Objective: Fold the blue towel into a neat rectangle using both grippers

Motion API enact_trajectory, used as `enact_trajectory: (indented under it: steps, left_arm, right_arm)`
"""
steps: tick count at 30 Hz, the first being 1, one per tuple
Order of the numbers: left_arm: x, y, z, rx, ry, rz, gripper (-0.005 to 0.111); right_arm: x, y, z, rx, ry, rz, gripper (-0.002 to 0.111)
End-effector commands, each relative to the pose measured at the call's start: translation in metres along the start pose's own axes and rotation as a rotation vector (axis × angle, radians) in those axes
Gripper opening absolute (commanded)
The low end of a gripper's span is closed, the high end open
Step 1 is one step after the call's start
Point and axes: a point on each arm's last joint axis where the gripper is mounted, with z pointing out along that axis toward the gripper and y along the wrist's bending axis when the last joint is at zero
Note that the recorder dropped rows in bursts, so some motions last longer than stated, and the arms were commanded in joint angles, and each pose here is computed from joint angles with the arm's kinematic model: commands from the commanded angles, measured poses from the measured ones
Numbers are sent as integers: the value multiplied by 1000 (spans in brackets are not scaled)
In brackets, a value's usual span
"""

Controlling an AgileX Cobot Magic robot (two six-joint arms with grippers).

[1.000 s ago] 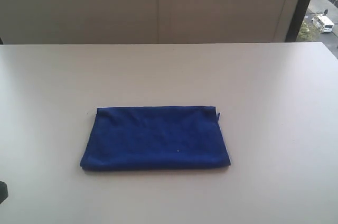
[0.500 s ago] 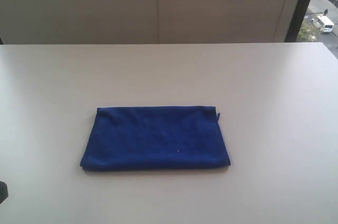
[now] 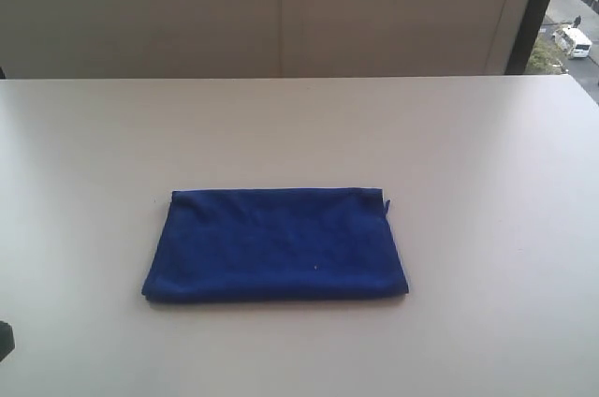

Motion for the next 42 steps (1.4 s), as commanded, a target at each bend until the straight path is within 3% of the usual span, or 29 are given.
enact_trajectory:
  steps: [1, 11, 18, 23, 28, 33, 42]
  left_arm:
    - [1, 0, 0, 3, -2, -11, 0]
    - [1, 0, 0, 3, -2, -11, 0]
    - [1, 0, 0, 3, -2, -11, 0]
    - [1, 0, 0, 3, -2, -11, 0]
    - [1, 0, 0, 3, -2, -11, 0]
    - [1, 0, 0, 3, -2, -11, 0]
    - [1, 0, 0, 3, -2, -11, 0]
  right_arm:
    - [4, -1, 0, 8, 26, 13, 0]
    - [8, -1, -1, 12, 71, 19, 0]
    - [29, -3, -5, 28, 302, -21, 0]
    - [28, -5, -5, 54, 297, -135, 0]
    - [27, -11, -5, 153, 296, -149, 0]
    - [27, -11, -5, 156, 301, -207, 0]
    - [27, -8, -5, 117, 292, -134, 0]
